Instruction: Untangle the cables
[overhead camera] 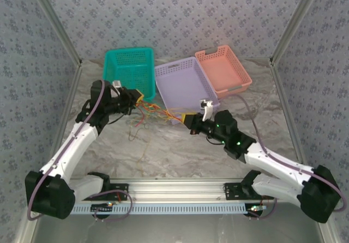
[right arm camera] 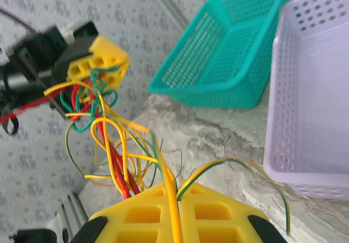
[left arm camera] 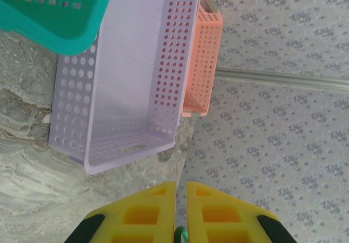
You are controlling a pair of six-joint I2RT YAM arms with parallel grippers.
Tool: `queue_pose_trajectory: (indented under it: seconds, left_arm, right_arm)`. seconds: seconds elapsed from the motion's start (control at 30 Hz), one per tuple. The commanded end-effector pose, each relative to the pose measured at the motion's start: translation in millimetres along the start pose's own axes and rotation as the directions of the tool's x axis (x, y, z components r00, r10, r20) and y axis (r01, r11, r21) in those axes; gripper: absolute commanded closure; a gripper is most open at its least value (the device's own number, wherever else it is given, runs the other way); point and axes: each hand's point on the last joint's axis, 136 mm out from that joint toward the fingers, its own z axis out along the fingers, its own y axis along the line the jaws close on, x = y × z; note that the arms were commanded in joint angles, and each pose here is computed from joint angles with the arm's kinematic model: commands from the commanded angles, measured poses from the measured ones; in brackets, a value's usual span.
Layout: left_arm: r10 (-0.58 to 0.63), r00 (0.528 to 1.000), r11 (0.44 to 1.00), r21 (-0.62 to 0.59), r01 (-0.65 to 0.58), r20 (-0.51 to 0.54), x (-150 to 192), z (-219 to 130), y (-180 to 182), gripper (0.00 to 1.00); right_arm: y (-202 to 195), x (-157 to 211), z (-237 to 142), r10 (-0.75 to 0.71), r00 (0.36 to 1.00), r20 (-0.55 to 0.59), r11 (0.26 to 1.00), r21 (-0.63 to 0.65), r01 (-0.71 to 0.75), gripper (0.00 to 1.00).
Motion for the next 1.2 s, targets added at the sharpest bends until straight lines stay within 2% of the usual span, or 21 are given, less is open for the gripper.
queue_pose_trajectory:
  seconds: [0.0,0.07,0.17,0.3,0.43,0.63,0.77,0.97,1.17]
  left_arm:
    - [0.041,0.958,0.999,-0.007,-0.040,0.284,-60.9,-33.0,-12.5,1.00]
    - [0.053,0.951,0.999,-0.030,-0.046,0.306,-63.9,-37.6,-6.3,1.00]
    - [0.066,0.954,0.998,-0.024,-0.061,0.294,-63.0,-34.1,-6.2,1.00]
    - [0.106,0.962,0.993,0.030,-0.117,0.251,-57.9,-20.6,-19.6,1.00]
    - [0.166,0.961,0.985,0.005,-0.171,0.219,-51.8,-13.1,-25.1,1.00]
    - [0.249,0.944,0.968,-0.027,-0.249,0.217,-44.1,-24.3,-31.1,1.00]
    - [0.321,0.930,0.947,-0.055,-0.317,0.177,-28.2,-24.4,-30.4,1.00]
    - [0.458,0.886,0.888,-0.090,-0.452,0.071,16.1,-12.8,-12.0,1.00]
    - [0.518,0.854,0.838,-0.223,-0.497,0.044,23.9,-14.2,25.5,1.00]
  right_arm:
    - [-90.1,30.8,-33.5,0.110,0.994,-0.020,0.929,0.357,-0.096,1.00]
    - [-107.0,28.7,-50.1,0.159,0.987,0.030,0.897,0.413,-0.157,1.00]
    - [-115.1,26.9,-60.4,0.206,0.976,0.069,0.886,0.411,-0.216,1.00]
    - [-119.1,40.1,-53.7,0.252,0.968,0.012,0.871,0.433,-0.232,1.00]
    - [-132.9,53.9,-54.2,0.289,0.957,-0.011,0.826,0.507,-0.244,1.00]
    - [-145.5,60.4,-67.8,0.292,0.956,-0.005,0.782,0.577,-0.235,1.00]
    - [-154.9,66.3,-78.0,0.300,0.954,0.001,0.744,0.626,-0.235,1.00]
    - [-159.7,71.4,-85.8,0.288,0.958,0.004,0.744,0.629,-0.227,1.00]
    - [-182.2,79.7,-103.7,0.325,0.946,-0.015,0.659,0.720,-0.215,1.00]
